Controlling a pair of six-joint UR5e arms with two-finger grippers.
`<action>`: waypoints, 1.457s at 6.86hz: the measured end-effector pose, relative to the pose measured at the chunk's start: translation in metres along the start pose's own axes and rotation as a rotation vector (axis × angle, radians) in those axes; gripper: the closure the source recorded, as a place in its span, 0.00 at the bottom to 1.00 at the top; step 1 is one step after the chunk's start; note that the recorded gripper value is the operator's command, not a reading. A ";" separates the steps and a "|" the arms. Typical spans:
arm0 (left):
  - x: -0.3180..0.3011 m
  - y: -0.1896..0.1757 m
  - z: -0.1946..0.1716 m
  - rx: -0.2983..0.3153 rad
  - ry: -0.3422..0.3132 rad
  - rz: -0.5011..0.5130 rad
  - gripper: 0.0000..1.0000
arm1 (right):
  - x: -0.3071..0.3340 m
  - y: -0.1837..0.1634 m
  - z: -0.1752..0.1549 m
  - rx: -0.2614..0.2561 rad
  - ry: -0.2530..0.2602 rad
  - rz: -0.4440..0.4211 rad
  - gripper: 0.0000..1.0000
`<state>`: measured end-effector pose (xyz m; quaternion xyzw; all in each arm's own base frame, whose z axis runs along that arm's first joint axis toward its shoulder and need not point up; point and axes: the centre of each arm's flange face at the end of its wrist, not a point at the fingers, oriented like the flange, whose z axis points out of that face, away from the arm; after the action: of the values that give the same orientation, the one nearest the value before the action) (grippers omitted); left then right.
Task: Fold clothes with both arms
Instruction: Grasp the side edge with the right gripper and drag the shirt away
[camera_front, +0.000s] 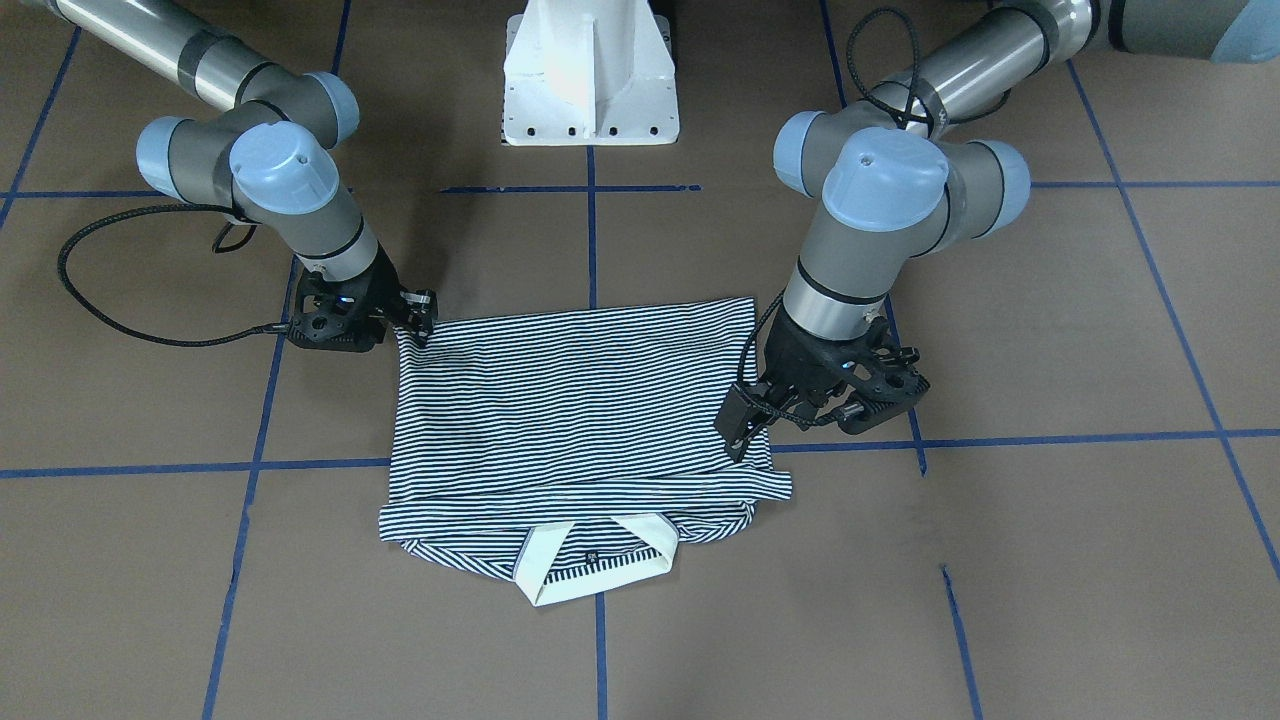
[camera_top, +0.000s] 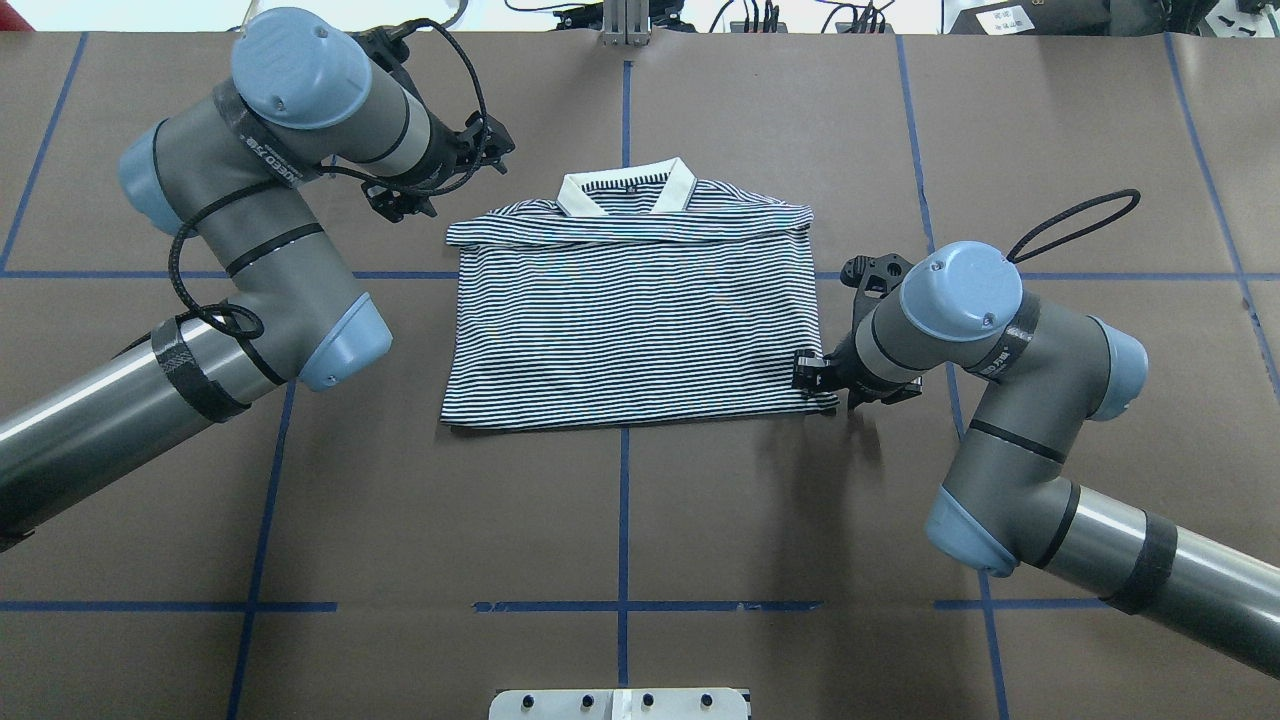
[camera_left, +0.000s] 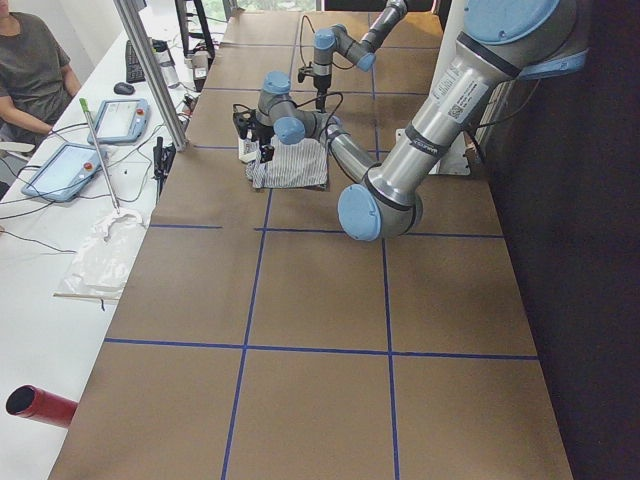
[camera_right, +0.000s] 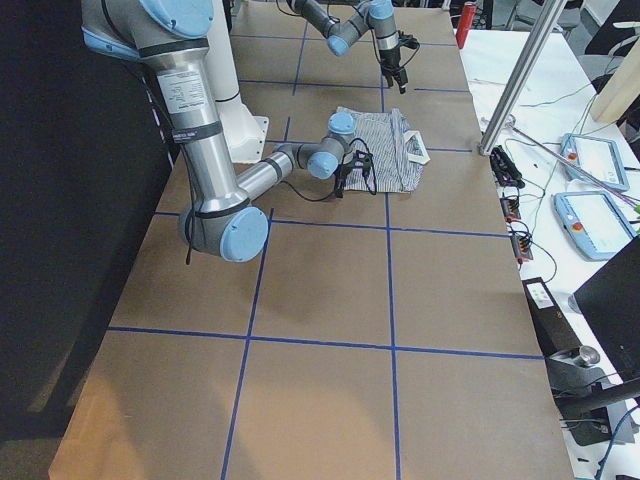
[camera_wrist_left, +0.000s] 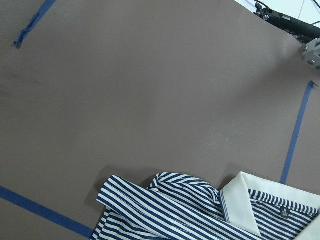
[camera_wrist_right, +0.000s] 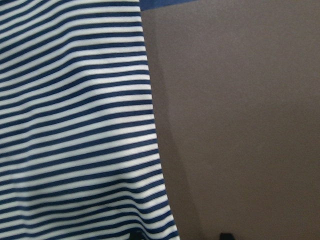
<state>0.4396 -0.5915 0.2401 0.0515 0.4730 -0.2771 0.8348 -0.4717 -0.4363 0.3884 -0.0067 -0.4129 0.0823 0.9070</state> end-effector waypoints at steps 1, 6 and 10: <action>0.000 0.000 0.000 0.000 0.001 0.000 0.00 | 0.000 -0.001 -0.001 -0.003 -0.001 0.000 1.00; 0.000 0.001 0.000 -0.001 0.000 0.001 0.00 | -0.002 -0.006 -0.010 -0.009 -0.019 -0.004 1.00; 0.008 0.005 -0.013 -0.001 0.004 0.001 0.00 | 0.020 0.019 -0.044 -0.005 -0.059 -0.019 1.00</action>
<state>0.4357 -0.5860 0.2254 0.0519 0.4749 -0.2761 0.8340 -0.4280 -0.4115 0.3727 -0.0028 -0.4396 0.0729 0.8953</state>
